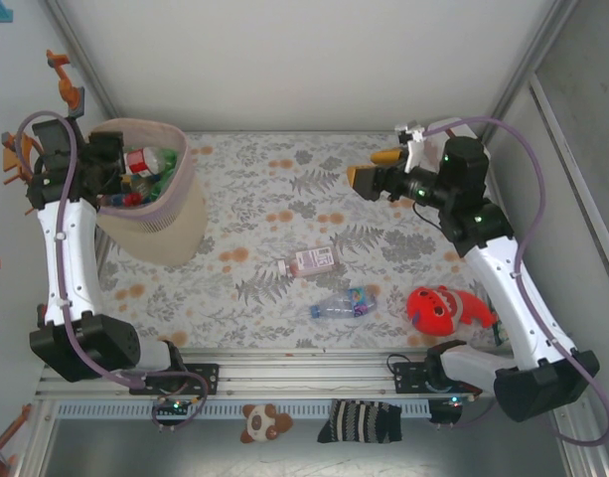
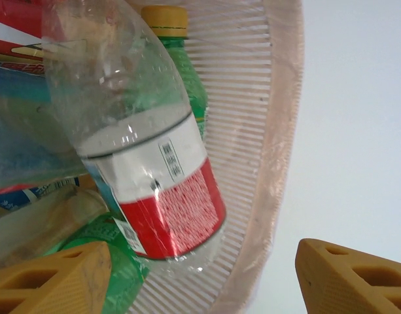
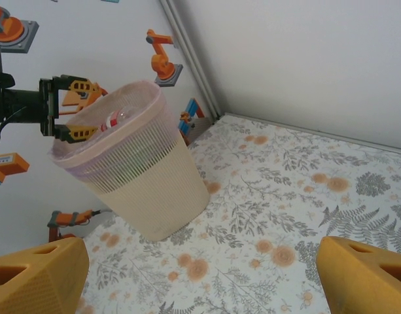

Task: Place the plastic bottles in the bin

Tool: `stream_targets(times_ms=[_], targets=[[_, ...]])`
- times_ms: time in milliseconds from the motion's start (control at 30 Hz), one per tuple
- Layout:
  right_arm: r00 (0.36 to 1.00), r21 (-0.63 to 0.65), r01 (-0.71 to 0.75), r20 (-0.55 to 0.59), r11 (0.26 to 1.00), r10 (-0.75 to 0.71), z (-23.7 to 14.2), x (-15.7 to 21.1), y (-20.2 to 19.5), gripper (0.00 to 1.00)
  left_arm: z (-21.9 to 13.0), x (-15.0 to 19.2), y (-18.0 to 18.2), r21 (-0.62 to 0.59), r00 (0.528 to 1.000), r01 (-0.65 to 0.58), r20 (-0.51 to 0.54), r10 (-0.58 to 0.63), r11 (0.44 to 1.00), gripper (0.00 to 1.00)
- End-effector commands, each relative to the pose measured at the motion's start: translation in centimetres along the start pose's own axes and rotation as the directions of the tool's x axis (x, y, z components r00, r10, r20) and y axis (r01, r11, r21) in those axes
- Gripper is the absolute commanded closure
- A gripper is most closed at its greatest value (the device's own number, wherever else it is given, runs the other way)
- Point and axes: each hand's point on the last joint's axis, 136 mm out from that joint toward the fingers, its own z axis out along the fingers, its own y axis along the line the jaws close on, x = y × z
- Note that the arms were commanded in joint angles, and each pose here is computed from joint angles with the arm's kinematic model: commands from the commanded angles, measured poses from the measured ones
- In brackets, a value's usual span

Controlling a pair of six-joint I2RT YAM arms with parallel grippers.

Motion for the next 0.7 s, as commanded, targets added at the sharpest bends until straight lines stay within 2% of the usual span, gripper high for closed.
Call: stream_targets(times_ms=[0,200,367,500,667], targets=[[0.998,-0.017,0.051,0.049,0.999,-0.051,-1.4,-1.9,1.9,0.11,-1.4,-0.1,-0.4,0.019,1.0,0.02,0.008,-0.02,1.0,0.27],[0.997,-0.012,0.051,0.053,0.999,-0.05,-1.8,-2.0,2.2,0.11,-1.7,1.1,-2.1,0.074,0.997,-0.059,-0.049,0.063,0.996,0.35],[0.999,0.032,0.025,0.028,0.999,-0.026,-1.8,-1.5,1.4,0.13,-2.6,3.3,-3.9,0.149,0.968,-0.224,-0.079,0.237,0.963,0.36],[1.0,0.084,0.03,-0.011,0.996,-0.029,-2.2,-0.4,0.6,0.14,-3.9,5.9,-5.5,0.227,0.892,-0.42,-0.073,0.445,0.879,0.35],[0.997,0.161,0.054,-0.061,0.985,-0.044,-3.2,0.8,-0.3,0.15,-5.0,9.5,-5.9,0.294,0.775,-0.588,-0.064,0.629,0.754,0.36]])
